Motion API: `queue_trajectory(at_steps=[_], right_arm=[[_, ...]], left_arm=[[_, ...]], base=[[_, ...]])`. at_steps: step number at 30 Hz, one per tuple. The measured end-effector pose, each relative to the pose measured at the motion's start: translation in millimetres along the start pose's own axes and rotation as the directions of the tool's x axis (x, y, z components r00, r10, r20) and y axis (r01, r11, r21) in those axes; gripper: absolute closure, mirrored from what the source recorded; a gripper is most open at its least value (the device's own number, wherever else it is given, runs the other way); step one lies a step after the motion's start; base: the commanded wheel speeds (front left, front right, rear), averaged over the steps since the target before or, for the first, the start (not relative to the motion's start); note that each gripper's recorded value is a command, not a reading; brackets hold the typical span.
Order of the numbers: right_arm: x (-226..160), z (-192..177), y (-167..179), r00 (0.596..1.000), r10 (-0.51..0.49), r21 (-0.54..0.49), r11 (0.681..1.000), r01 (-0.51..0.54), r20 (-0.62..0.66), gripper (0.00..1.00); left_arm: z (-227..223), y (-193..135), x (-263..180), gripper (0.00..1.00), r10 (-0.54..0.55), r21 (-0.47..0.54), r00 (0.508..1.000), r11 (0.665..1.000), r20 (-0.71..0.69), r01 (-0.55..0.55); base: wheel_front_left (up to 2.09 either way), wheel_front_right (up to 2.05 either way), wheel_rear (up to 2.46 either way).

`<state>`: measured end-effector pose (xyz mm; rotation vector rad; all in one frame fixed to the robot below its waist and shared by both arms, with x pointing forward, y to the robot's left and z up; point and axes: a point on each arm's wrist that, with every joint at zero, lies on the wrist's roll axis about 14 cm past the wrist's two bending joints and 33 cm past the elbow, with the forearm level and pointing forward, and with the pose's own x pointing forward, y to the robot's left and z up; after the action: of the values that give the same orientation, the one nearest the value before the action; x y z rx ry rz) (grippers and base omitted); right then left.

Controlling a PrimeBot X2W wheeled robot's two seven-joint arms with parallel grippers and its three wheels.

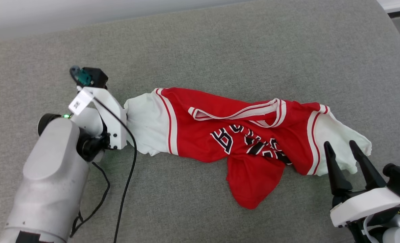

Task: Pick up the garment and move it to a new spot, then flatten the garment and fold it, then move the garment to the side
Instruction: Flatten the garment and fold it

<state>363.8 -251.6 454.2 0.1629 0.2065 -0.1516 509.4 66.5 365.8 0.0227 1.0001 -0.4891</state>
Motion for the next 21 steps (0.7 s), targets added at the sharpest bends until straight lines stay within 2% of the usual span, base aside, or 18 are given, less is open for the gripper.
queue_trajectory(at_steps=[5, 12, 17, 21], right_arm=[[-4, 3, -14, 1.000, -0.029, 0.021, 0.999, 0.029, -0.007, 0.00], [-15, -2, -50, 0.993, -0.087, 0.030, 0.996, 0.089, -0.082, 0.00], [-16, -8, -73, 0.977, -0.100, 0.011, 0.995, 0.104, -0.186, 0.00], [1, -8, -74, 0.960, -0.067, -0.003, 0.998, 0.069, -0.271, 0.00]], left_arm=[[9, 12, -18, 1.00, 0.045, -0.017, 0.986, 0.999, 0.163, -0.043], [13, 24, -62, 1.00, 0.099, -0.066, 0.937, 0.994, 0.336, -0.081], [4, 22, -92, 1.00, 0.121, -0.088, 0.905, 0.992, 0.409, -0.093], [0, 16, -107, 1.00, 0.122, -0.090, 0.888, 0.992, 0.443, -0.091]], base=[[0.00, 0.00, 0.00], [0.00, 0.00, 0.00], [0.00, 0.00, 0.00], [0.00, 0.00, 0.00]])
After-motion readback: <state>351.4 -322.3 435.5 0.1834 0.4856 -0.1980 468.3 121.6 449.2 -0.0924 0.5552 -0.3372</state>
